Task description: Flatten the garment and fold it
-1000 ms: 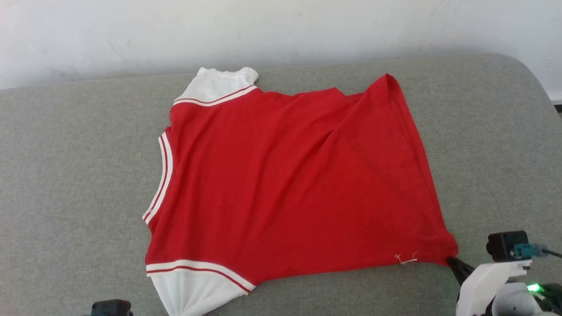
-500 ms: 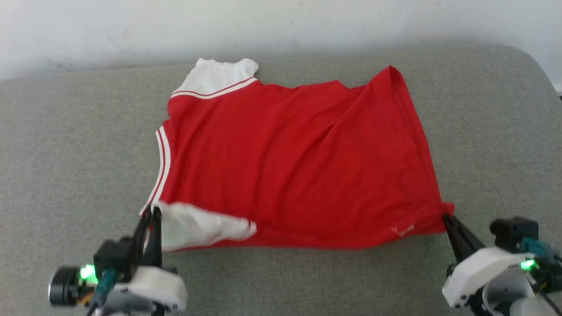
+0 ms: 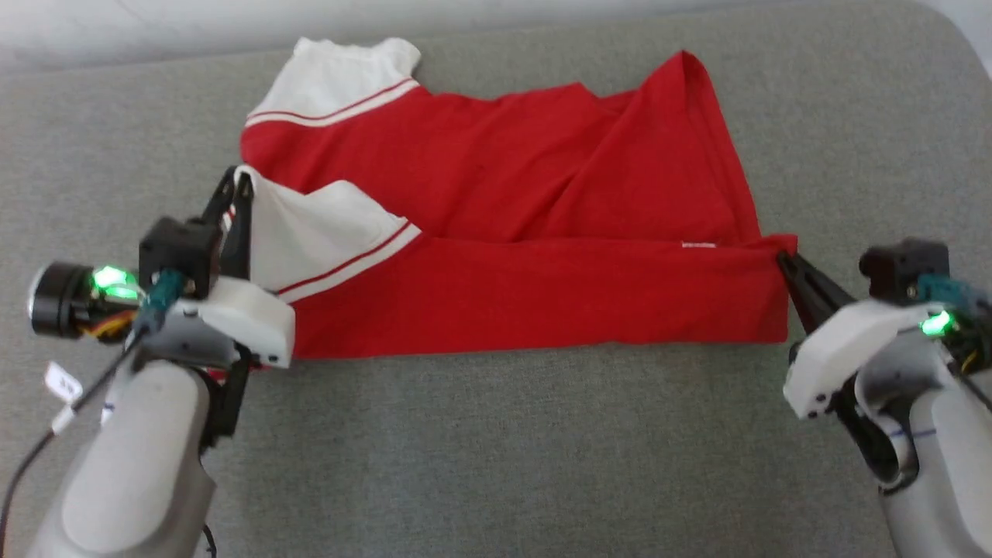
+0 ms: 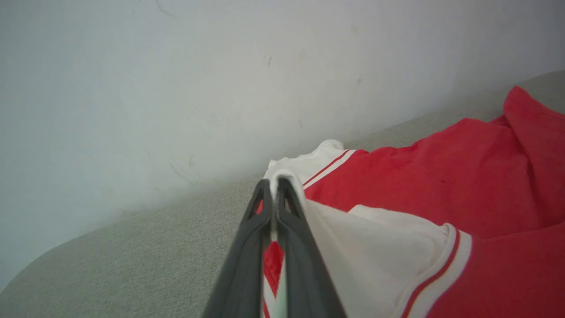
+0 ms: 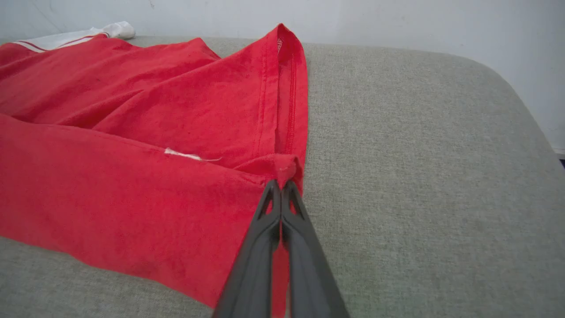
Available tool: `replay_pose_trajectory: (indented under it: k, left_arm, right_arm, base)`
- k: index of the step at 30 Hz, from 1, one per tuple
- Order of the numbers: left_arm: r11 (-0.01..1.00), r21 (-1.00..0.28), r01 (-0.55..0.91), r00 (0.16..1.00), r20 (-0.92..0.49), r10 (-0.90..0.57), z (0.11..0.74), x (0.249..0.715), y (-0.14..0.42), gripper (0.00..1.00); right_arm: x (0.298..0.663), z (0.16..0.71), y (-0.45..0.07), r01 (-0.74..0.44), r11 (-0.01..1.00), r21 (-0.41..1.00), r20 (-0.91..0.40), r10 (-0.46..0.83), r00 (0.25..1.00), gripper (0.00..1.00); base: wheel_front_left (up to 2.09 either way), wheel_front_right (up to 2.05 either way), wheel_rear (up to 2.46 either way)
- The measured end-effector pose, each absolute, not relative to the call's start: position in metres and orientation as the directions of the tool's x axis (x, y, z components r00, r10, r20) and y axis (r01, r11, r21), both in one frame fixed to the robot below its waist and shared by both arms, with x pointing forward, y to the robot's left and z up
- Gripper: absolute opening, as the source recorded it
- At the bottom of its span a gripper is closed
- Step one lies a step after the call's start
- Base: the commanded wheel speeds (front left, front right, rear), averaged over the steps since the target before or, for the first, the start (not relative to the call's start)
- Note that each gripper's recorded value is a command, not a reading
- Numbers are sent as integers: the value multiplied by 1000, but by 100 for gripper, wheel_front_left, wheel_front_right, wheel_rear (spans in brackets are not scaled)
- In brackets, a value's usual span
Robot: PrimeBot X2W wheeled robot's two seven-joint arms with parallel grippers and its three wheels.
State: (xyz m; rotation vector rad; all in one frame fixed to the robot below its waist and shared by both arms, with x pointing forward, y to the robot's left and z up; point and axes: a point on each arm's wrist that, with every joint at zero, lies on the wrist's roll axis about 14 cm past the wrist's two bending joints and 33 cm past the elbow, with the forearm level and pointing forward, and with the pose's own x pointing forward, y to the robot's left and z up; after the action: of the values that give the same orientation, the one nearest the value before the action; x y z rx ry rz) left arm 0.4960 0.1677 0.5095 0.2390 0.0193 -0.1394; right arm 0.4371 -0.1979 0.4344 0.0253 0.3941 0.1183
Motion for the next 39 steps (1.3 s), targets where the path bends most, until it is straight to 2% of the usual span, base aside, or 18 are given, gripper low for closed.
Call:
replay_pose_trajectory:
  k: [4, 7, 11, 12, 16, 17, 18, 20, 25, 29, 34, 39]
  left_arm:
    - [957, 237, 165, 978, -168, -127, 480, 514, 172, 0]
    - [958, 211, 195, 938, -325, -120, 444, 517, 174, 0]
    - [965, 121, 232, 829, -543, -131, 396, 505, 172, 0]
    - [969, 86, 230, 795, -591, -136, 389, 502, 172, 0]
    - [974, 45, 220, 765, -628, -143, 391, 498, 173, 2]
    - [976, 47, 210, 771, -622, -136, 394, 496, 174, 53]
    - [979, 52, 195, 786, -606, -125, 397, 495, 177, 100]
    - [984, 71, 161, 821, -563, -94, 404, 493, 183, 100]
    - [993, 106, 61, 946, -324, -24, 448, 494, 193, 100]
    - [996, 93, -1, 981, -192, 19, 469, 477, 194, 100]
    - [996, 68, -63, 977, -197, 75, 464, 443, 198, 100]
    - [989, 31, -147, 945, -291, 150, 445, 415, 207, 100]
  right_arm:
    - [453, 423, -198, -131, 990, 43, -458, 136, 878, 0]
    - [461, 411, -197, -149, 988, 49, -527, 153, 836, 0]
    - [460, 390, -199, -163, 984, 66, -649, 167, 743, 0]
    - [457, 383, -201, -164, 983, 75, -697, 170, 697, 0]
    - [457, 383, -201, -175, 981, 85, -739, 180, 650, 0]
    - [457, 384, -201, -172, 981, 93, -741, 183, 646, 4]
    - [456, 385, -200, -170, 980, 101, -740, 188, 646, 31]
    - [458, 392, -198, -164, 980, 114, -721, 195, 665, 100]
    - [463, 422, -194, -131, 979, 157, -561, 198, 804, 100]
    - [457, 445, -198, -80, 979, 188, -397, 150, 906, 100]
    - [434, 461, -199, -24, 974, 224, -243, 80, 967, 100]
    - [413, 474, -205, 8, 981, 193, -118, 15, 993, 100]
  base:
    - [0, 0, 0]
    - [0, 0, 0]
    - [0, 0, 0]
    - [0, 0, 0]
    - [0, 0, 0]
    - [0, 0, 0]
    - [0, 0, 0]
    - [0, 0, 0]
    - [0, 0, 0]
    - [0, 0, 0]
    - [0, 0, 0]
    - [0, 0, 0]
